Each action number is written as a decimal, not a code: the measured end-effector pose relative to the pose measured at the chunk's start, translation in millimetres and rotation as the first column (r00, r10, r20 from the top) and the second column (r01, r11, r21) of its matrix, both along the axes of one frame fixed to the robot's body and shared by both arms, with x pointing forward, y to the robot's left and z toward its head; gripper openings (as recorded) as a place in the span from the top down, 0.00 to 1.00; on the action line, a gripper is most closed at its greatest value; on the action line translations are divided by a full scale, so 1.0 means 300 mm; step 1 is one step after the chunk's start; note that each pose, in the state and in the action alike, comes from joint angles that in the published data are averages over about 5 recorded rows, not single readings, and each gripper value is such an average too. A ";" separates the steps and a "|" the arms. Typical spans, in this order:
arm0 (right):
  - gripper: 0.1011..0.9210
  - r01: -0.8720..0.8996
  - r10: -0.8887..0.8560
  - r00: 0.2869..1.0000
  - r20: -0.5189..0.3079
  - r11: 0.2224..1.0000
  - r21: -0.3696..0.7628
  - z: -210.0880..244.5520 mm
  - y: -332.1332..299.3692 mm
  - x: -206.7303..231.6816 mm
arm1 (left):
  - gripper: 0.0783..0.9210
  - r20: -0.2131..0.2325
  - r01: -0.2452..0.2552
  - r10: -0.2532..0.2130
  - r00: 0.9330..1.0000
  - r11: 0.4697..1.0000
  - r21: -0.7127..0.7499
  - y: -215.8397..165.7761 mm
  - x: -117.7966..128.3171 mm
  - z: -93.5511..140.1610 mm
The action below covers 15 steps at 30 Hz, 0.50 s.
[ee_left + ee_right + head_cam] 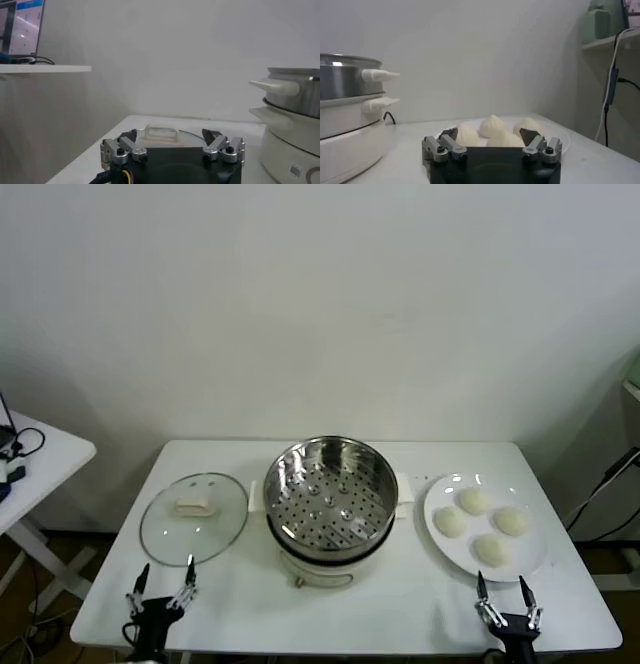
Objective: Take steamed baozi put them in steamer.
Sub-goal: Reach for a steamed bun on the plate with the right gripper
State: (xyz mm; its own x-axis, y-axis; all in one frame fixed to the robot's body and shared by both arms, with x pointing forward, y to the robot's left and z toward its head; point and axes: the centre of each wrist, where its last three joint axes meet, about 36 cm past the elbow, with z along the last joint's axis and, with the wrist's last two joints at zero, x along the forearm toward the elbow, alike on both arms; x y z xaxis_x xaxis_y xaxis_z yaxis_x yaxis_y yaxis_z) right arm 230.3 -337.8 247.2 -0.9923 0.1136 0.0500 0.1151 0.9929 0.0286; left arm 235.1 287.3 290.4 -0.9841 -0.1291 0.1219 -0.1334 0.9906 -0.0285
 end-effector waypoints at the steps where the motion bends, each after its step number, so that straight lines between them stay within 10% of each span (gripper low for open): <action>1: 0.12 0.000 0.000 1.000 -0.004 1.000 -0.003 0.009 -0.004 0.006 | 0.12 0.000 0.001 -0.001 1.000 1.000 0.000 -0.001 0.000 0.001; 15: 0.12 -0.127 0.108 0.981 -0.163 0.986 -0.113 0.400 -0.179 0.374 | 0.12 0.012 0.012 -0.012 1.000 1.000 0.008 -0.001 0.009 0.023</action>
State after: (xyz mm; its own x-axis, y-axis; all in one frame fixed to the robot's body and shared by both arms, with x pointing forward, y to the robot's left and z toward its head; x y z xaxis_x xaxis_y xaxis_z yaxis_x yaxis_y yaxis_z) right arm 342.4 -391.4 367.1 -0.9801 0.0117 0.1980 -0.0088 0.9947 -0.1025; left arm 237.7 286.9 297.4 -0.9870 -0.1180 0.1095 -0.1211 0.9924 -0.0222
